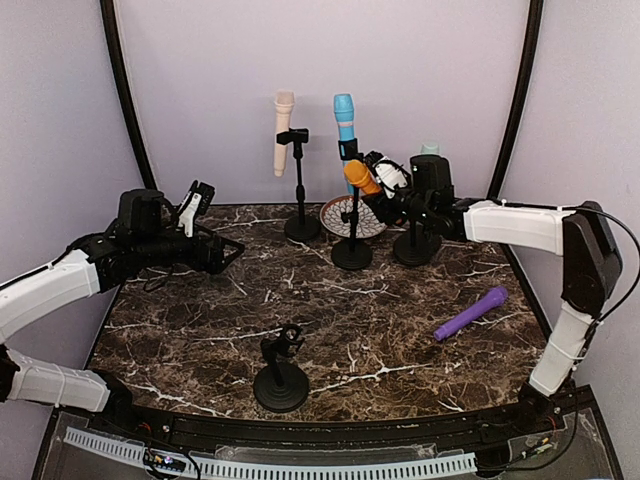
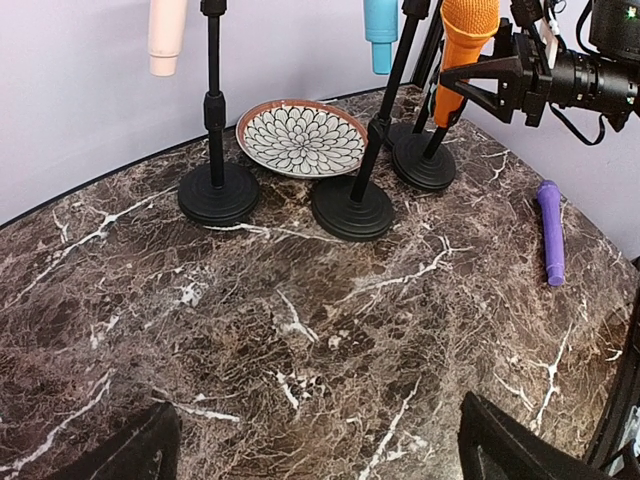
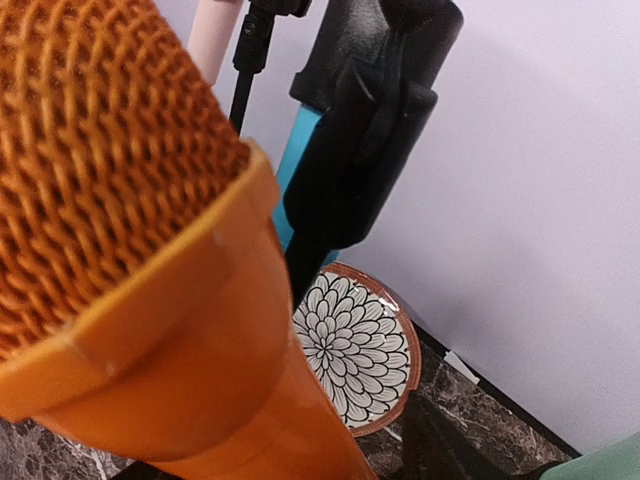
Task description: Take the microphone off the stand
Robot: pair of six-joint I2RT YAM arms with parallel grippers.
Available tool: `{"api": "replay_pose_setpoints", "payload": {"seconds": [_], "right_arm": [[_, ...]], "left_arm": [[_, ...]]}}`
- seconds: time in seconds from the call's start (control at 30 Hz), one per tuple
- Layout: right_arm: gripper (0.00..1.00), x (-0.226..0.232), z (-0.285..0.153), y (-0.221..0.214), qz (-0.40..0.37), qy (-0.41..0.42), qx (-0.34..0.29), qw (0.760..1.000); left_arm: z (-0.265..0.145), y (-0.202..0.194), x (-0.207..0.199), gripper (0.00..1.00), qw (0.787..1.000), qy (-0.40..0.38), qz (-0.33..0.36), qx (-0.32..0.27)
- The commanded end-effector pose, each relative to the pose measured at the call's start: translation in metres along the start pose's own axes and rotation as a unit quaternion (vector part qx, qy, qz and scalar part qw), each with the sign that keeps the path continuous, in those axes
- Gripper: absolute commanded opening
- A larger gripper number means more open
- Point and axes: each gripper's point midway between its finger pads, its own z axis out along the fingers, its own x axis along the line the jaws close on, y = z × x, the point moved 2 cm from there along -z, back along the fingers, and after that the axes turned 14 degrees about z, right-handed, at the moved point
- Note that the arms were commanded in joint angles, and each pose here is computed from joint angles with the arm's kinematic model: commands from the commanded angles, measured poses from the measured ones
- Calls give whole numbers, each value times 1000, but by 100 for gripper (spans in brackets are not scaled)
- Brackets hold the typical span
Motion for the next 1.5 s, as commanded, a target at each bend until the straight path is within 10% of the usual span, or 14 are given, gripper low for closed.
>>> {"api": "replay_pose_setpoints", "payload": {"seconds": [0.0, 0.37, 0.97, 1.47], "right_arm": [[46, 2, -4, 37, -27, -14, -63, 998], [18, 23, -53, 69, -7, -28, -105, 994], [16, 134, -134, 99, 88, 65, -119, 987], [17, 251, -107, 98, 95, 155, -92, 979]], "left_arm": [[0, -1, 4, 99, 1000, 11, 16, -3], [-2, 0, 2, 99, 1000, 8, 26, -8], [-11, 8, -1, 99, 999, 4, 22, -28], [-11, 8, -2, 99, 999, 3, 20, -27]]}}
